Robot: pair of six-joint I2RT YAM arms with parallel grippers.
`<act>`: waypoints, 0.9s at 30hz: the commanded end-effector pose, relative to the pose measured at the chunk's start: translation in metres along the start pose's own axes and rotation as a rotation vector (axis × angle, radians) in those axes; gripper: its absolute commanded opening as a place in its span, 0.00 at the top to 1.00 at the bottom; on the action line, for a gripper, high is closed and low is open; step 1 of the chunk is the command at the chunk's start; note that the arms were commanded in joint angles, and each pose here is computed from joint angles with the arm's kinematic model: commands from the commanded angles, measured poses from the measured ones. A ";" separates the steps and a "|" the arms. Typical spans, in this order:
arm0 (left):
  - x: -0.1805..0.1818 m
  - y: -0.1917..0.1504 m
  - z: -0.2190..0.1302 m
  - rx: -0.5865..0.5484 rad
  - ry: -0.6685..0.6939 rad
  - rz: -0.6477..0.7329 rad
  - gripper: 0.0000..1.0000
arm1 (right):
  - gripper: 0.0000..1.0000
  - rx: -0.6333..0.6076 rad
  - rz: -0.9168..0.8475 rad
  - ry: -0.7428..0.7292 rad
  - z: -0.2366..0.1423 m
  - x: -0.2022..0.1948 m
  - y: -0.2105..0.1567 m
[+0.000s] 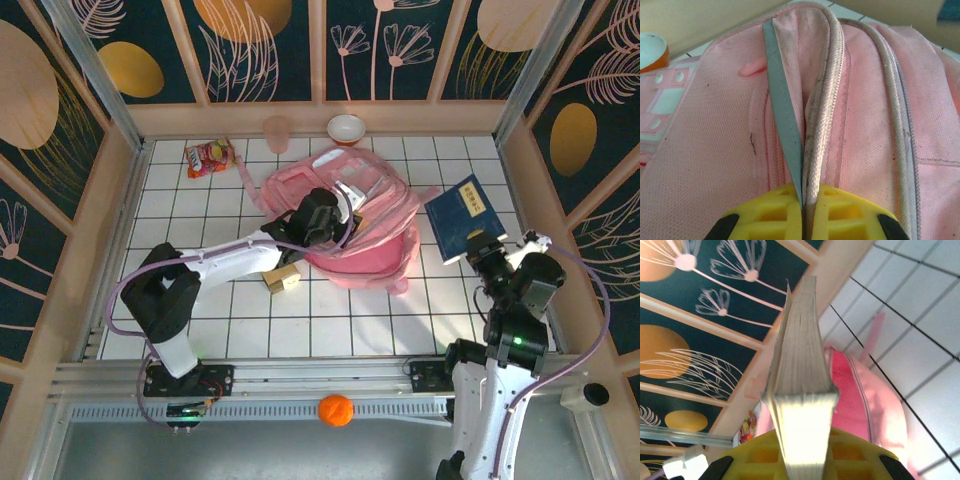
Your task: Pack books, pencil case, and school supplies into a backpack
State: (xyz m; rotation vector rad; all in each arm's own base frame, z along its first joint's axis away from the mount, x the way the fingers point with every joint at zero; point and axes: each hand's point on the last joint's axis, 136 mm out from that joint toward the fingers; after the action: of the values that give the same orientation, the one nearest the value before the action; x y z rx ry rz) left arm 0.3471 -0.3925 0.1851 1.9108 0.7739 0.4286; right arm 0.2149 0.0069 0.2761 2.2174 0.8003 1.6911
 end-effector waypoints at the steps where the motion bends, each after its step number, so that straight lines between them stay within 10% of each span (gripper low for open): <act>1: 0.007 0.067 -0.014 -0.181 -0.015 -0.078 1.00 | 1.00 0.129 0.081 -0.026 -0.003 -0.010 -0.028; 8: 0.018 0.103 -0.031 -0.257 -0.012 -0.141 1.00 | 1.00 0.335 0.203 0.170 0.017 -0.002 -0.066; 27: 0.020 0.134 -0.049 -0.310 -0.078 -0.141 1.00 | 1.00 0.349 0.345 0.405 0.098 0.014 -0.127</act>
State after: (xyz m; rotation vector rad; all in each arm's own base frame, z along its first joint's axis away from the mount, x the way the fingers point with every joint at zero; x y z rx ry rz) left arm 0.3764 -0.3841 0.2322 1.7736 0.8720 0.3223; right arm 0.2478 0.1379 0.1465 2.6631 1.0807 2.1086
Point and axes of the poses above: each hand's point on the last joint's axis, 136 mm out from that joint toward the fingers, its own z axis out along the fingers, its own x axis along the line the jaws close on, y = z × x, and after that the axes turned 1 degree about z, right-handed
